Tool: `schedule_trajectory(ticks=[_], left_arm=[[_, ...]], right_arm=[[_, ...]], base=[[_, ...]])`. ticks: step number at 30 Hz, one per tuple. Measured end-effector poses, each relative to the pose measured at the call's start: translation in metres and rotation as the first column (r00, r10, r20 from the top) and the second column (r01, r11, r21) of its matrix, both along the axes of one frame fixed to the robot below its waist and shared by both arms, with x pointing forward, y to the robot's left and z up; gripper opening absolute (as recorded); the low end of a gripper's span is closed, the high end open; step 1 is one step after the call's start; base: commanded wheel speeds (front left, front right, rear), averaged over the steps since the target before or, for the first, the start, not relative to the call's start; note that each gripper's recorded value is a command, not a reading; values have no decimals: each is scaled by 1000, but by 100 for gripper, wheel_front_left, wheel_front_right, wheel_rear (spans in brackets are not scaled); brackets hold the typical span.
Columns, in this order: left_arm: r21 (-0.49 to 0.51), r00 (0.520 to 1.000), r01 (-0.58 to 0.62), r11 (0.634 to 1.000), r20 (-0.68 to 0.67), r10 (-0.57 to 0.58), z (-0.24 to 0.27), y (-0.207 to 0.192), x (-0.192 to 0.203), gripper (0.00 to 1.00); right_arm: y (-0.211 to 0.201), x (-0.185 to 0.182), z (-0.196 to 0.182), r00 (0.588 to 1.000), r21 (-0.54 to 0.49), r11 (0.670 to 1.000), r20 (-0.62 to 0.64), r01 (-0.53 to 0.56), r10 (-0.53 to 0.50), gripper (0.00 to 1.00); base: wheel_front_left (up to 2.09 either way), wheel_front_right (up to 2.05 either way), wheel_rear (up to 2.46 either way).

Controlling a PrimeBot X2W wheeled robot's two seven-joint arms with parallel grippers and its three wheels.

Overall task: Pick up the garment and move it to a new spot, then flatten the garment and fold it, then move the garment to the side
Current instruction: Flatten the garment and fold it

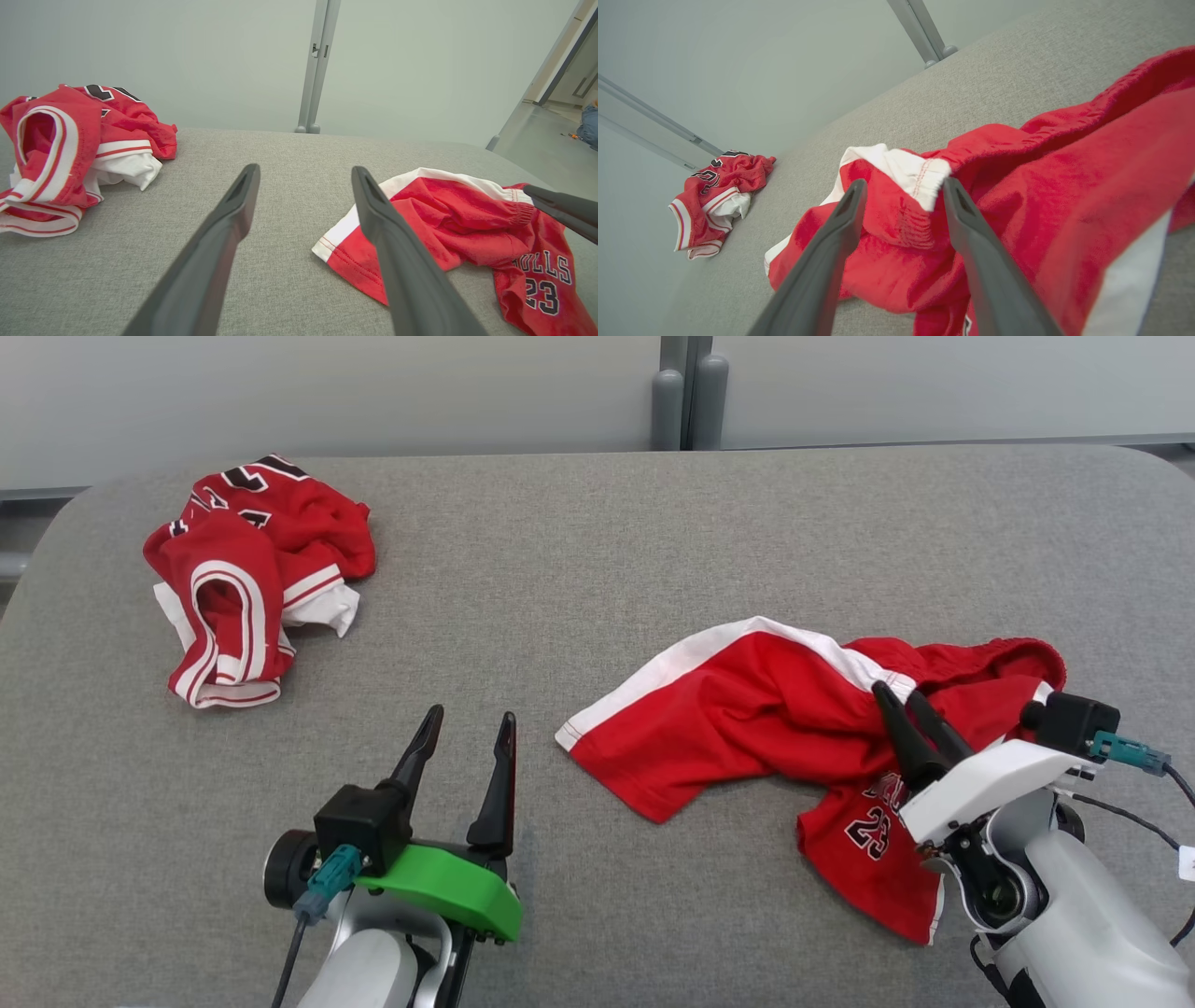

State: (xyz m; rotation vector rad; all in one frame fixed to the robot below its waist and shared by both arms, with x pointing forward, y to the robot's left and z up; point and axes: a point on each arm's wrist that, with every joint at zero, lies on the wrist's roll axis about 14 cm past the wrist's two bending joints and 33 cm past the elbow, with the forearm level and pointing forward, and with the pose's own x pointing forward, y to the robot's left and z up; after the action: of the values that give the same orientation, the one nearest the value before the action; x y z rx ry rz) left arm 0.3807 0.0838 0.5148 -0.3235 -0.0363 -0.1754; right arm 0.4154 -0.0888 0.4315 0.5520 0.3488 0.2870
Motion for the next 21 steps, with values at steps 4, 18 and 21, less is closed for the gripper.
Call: schedule_trajectory(ticks=[4, 18, 21], left_arm=[[0, 1000, -3, 1000, -3, 3, -1, 1, 0, 100], [1, 1000, -11, 1000, -13, 11, -4, 4, 1, 100], [1, 1000, -15, 1000, -16, 15, -5, 5, 1, 100]], right_arm=[[-5, 3, -4, 997, 72, 995, -45, 64, -61, 56], [-2, 7, -13, 991, 102, 992, -113, 77, -65, 63], [2, 15, -7, 994, 97, 994, -93, 59, -50, 49]], base=[[0, 0, 0], [0, 0, 0], [0, 0, 0]])
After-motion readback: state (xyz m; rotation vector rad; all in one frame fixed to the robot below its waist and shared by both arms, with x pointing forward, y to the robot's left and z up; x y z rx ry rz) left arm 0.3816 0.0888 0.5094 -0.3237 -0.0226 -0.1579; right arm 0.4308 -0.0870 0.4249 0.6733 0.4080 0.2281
